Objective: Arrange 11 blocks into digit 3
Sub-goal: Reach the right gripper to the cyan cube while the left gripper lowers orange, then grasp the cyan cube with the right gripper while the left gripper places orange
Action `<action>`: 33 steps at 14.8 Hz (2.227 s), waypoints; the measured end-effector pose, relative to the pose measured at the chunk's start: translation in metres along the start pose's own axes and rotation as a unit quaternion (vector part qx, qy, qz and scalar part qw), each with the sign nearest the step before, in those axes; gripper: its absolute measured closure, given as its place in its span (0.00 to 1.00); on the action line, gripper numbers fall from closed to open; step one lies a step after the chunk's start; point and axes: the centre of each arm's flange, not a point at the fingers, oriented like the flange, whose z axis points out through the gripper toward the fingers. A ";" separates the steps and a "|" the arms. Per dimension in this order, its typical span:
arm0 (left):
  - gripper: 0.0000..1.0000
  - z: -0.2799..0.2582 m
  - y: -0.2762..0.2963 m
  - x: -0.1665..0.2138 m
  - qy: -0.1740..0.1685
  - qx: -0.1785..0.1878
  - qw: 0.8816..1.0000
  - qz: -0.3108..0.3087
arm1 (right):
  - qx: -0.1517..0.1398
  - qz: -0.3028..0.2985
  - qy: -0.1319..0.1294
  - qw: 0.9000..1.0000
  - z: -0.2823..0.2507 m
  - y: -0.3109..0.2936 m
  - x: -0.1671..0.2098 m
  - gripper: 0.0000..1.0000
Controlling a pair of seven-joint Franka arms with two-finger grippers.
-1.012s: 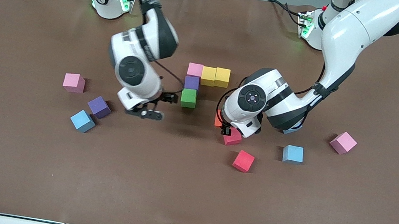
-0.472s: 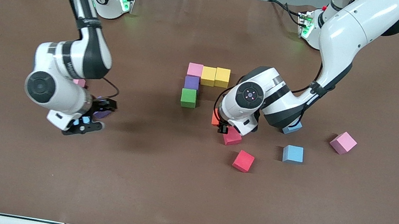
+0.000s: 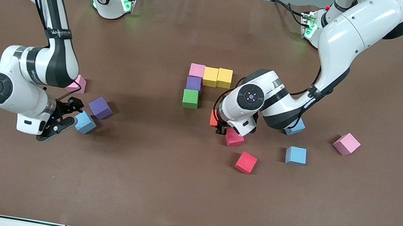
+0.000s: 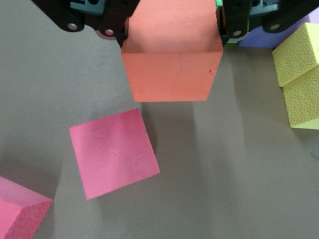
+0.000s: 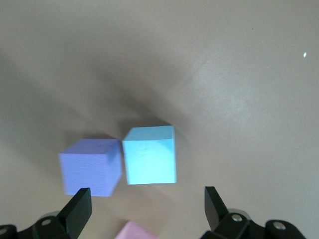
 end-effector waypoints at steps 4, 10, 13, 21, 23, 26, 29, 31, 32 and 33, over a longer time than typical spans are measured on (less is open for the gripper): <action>0.38 0.001 0.001 0.001 -0.001 0.000 1.000 0.012 | -0.002 -0.017 0.000 1.000 0.047 -0.006 -0.011 0.00; 0.38 0.019 -0.012 -0.002 -0.021 -0.009 1.000 0.022 | -0.001 -0.020 -0.002 1.000 0.079 -0.015 -0.016 0.00; 0.38 0.025 -0.018 -0.004 -0.023 -0.011 0.999 0.023 | -0.008 -0.022 0.005 1.000 0.083 -0.014 -0.013 0.00; 0.38 0.059 -0.055 -0.015 -0.039 -0.065 0.997 0.011 | -0.012 -0.020 0.012 1.000 0.099 -0.013 -0.009 0.00; 0.38 0.063 -0.063 -0.020 -0.043 -0.072 0.997 0.005 | -0.009 -0.015 0.019 1.000 0.100 -0.015 -0.007 0.00; 0.38 0.070 -0.071 -0.020 -0.038 -0.068 0.997 -0.001 | -0.007 -0.006 0.032 0.999 0.103 -0.016 -0.004 0.01; 0.38 0.080 -0.083 -0.019 -0.037 -0.061 0.997 -0.002 | -0.007 -0.004 0.031 0.999 0.111 -0.015 -0.004 0.07; 0.38 0.082 -0.088 -0.020 -0.036 -0.068 0.997 0.007 | -0.007 -0.004 0.032 0.999 0.110 -0.014 -0.004 0.13; 0.38 0.082 -0.089 -0.020 -0.034 -0.072 0.997 0.012 | -0.008 -0.004 0.033 0.999 0.109 -0.014 -0.003 0.23; 0.38 0.083 -0.091 -0.021 -0.032 -0.076 0.996 0.018 | -0.008 -0.004 0.033 0.999 0.108 -0.013 -0.003 0.34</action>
